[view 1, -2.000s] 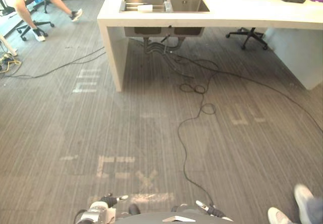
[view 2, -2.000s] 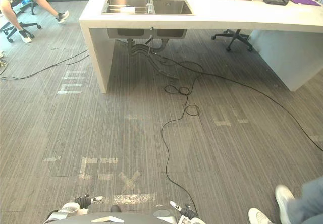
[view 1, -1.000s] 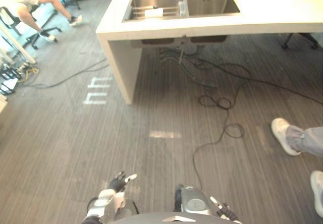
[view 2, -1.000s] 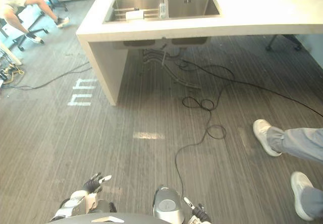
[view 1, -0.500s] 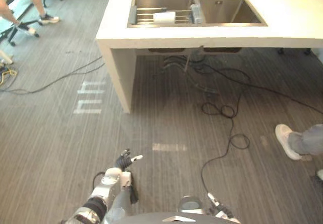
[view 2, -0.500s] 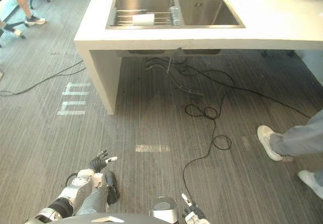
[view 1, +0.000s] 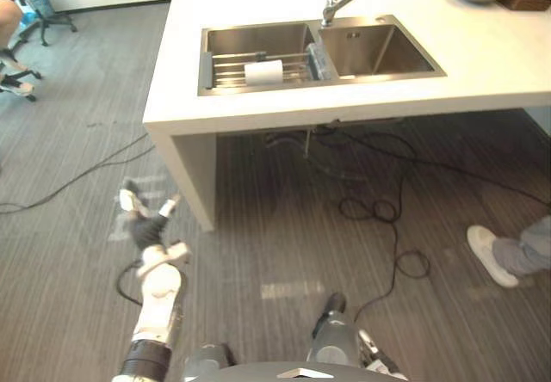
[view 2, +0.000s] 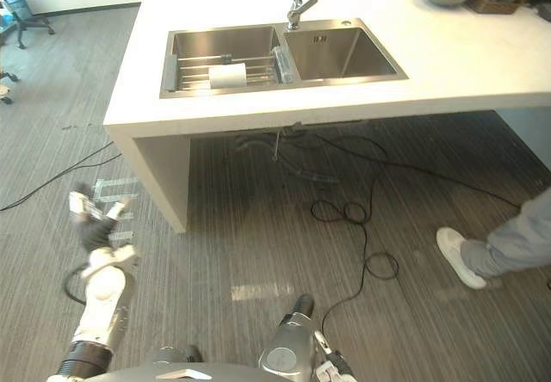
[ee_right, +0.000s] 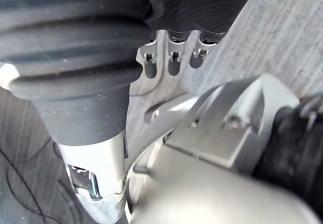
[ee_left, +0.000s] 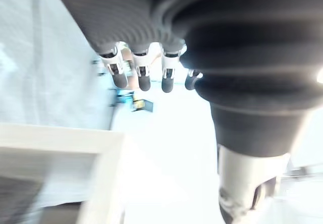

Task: Walk over to the sink, pick up the cup, carry it to the dishwasher, place the cup inside the dishwasher, then close the dishwasher door

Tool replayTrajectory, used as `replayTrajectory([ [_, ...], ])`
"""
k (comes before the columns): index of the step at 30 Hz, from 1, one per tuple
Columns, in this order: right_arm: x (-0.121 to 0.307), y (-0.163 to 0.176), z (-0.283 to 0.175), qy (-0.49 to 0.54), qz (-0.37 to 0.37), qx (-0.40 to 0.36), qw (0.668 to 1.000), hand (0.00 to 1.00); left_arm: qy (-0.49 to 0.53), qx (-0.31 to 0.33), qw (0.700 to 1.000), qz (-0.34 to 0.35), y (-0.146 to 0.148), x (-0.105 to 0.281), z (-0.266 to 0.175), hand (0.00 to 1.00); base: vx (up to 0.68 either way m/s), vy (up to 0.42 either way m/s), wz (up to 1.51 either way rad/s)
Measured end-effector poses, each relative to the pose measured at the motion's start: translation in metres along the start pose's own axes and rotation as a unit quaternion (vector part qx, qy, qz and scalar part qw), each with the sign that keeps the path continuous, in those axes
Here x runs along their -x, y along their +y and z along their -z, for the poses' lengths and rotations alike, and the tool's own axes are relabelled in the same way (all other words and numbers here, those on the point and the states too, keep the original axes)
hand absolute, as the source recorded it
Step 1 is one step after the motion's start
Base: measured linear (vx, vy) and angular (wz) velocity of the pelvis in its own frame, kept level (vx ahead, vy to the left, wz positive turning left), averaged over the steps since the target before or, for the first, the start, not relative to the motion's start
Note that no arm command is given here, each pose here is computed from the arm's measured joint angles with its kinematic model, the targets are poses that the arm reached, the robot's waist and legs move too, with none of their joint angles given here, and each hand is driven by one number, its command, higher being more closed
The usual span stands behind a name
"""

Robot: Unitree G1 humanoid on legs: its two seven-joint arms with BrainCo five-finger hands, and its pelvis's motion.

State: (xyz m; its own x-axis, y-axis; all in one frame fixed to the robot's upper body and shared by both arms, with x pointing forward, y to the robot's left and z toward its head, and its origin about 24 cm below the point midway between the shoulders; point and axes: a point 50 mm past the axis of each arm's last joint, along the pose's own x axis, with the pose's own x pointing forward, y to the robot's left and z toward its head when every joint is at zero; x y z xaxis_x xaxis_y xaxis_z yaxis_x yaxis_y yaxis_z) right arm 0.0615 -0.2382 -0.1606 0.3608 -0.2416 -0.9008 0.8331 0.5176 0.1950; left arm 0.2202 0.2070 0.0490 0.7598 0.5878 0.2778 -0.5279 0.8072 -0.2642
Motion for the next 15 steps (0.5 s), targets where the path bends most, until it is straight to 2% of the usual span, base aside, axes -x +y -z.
replayTrajectory([
  [2,0.006,-0.021,0.02,0.035,0.033,-0.011,0.999,0.0,-0.055,0.011,0.998,0.024,0.009,-0.006,-0.024,0.0,0.46,-0.462,0.61],
  [3,0.009,-0.036,0.028,0.052,0.056,-0.027,0.997,0.0,-0.057,0.038,0.997,0.044,0.001,-0.005,-0.027,0.0,0.41,-0.466,0.66],
  [5,0.011,-0.049,0.021,0.045,0.075,-0.046,0.995,0.0,-0.056,0.098,0.989,0.091,-0.03,0.004,-0.034,0.0,0.26,-0.28,0.36],
  [6,0.011,-0.049,0.02,0.048,0.076,-0.05,0.995,0.0,-0.055,0.127,0.981,0.135,-0.054,0.007,-0.039,0.0,0.18,-0.184,0.08],
  [8,0.008,-0.04,0.017,0.056,0.055,-0.021,0.997,0.0,-0.056,0.155,0.972,0.171,-0.081,0.006,-0.045,0.0,0.19,-0.223,-0.25],
  [11,0.006,-0.029,0.017,0.076,0.031,0.048,0.995,0.0,-0.056,0.162,0.968,0.184,-0.101,-0.003,-0.051,0.0,0.11,-0.125,-0.34],
  [15,0.012,-0.041,0.028,0.118,0.041,0.071,0.99,0.0,-0.027,0.154,0.969,0.193,-0.108,0.002,-0.044,0.0,0.1,-0.09,0.14],
])
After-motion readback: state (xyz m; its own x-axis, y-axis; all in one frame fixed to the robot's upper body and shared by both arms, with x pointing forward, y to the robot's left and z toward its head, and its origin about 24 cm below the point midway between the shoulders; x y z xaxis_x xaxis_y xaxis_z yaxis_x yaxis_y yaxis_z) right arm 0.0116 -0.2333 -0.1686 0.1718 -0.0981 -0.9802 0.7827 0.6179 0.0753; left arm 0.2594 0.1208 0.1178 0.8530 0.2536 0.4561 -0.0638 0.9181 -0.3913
